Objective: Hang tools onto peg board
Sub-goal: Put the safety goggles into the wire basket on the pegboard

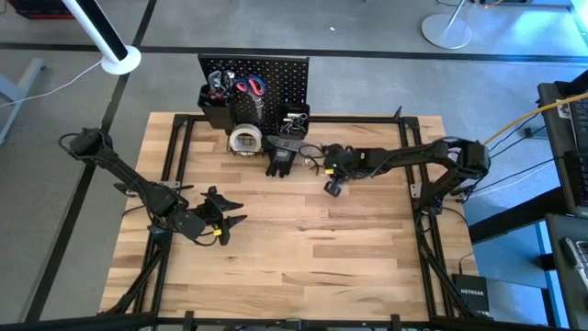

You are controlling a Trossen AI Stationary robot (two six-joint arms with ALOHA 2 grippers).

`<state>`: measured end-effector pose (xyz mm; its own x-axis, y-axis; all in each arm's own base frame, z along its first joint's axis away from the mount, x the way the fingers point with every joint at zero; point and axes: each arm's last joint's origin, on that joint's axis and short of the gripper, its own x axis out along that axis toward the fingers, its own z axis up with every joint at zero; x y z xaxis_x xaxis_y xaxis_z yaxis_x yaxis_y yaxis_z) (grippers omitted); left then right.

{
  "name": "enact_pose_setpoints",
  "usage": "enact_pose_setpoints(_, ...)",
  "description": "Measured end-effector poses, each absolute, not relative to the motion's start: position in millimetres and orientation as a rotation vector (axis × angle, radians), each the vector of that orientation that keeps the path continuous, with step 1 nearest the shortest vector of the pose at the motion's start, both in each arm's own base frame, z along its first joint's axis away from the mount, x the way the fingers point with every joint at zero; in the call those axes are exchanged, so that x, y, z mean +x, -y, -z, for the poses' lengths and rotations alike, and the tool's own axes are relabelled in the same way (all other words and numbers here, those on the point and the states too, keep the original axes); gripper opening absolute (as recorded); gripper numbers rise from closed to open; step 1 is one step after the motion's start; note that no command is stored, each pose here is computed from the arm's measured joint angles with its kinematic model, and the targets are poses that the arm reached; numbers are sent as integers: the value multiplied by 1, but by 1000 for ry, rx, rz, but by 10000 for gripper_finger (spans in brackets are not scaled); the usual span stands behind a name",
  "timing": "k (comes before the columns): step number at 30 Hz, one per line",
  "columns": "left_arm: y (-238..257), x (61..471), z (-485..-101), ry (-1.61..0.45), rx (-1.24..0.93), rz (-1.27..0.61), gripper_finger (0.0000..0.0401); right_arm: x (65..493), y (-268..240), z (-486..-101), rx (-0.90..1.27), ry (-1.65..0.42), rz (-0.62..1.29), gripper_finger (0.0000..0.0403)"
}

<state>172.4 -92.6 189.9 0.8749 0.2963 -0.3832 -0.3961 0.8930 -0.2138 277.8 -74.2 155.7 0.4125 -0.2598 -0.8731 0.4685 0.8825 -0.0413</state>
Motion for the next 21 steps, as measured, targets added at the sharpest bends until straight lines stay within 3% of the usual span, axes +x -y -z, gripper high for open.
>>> enact_pose_setpoints(11,93,173,-189,-351,-308,-372,175,284,19,-154,101,-1099,272,23)
enact_pose_setpoints(21,99,196,-171,-337,-316,-384,175,308,-30,-172,6,-778,99,23)
